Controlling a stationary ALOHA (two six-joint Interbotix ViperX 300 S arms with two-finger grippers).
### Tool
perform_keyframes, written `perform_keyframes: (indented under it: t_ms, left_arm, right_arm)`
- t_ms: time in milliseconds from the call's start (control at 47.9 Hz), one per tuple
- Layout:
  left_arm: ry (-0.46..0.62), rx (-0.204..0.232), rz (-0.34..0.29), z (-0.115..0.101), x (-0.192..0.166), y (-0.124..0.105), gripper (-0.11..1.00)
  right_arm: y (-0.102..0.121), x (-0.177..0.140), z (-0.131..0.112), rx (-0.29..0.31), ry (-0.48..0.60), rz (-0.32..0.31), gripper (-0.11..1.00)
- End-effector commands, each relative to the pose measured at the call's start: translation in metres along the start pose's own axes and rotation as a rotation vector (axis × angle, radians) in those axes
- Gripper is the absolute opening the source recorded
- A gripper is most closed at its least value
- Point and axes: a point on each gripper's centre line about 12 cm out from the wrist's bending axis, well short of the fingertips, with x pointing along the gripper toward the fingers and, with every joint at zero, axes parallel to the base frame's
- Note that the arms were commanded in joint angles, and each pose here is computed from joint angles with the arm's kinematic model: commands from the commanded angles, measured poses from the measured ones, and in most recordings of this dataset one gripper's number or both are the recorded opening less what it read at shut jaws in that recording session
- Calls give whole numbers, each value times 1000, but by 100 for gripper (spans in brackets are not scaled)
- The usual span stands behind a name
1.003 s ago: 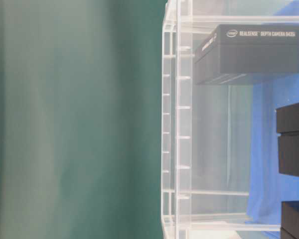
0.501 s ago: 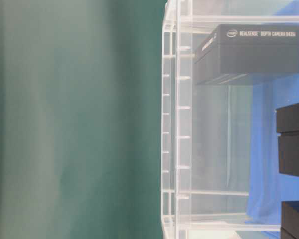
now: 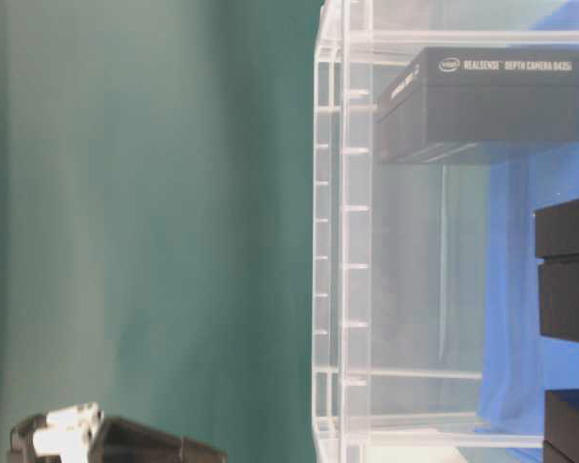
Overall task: Take the box out of the case with the left arm.
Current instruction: 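Swing the open left gripper over the right black box in the case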
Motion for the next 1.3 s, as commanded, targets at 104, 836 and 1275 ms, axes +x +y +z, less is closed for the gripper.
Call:
perform_keyframes:
  t_ms: [104,836,1275]
  left_arm:
    - [-7,8,-50,1,-8,-37,90]
    - [-5,56,-124,7,18,-164,90]
    - [-2,80,-138,4,53,-208,90]
  right_arm:
    - [1,-3,6,2,-29,6,0]
    - [-4,-8,-10,5,27,-9,0]
    - [-6,-11,-17,7,44,-10,0]
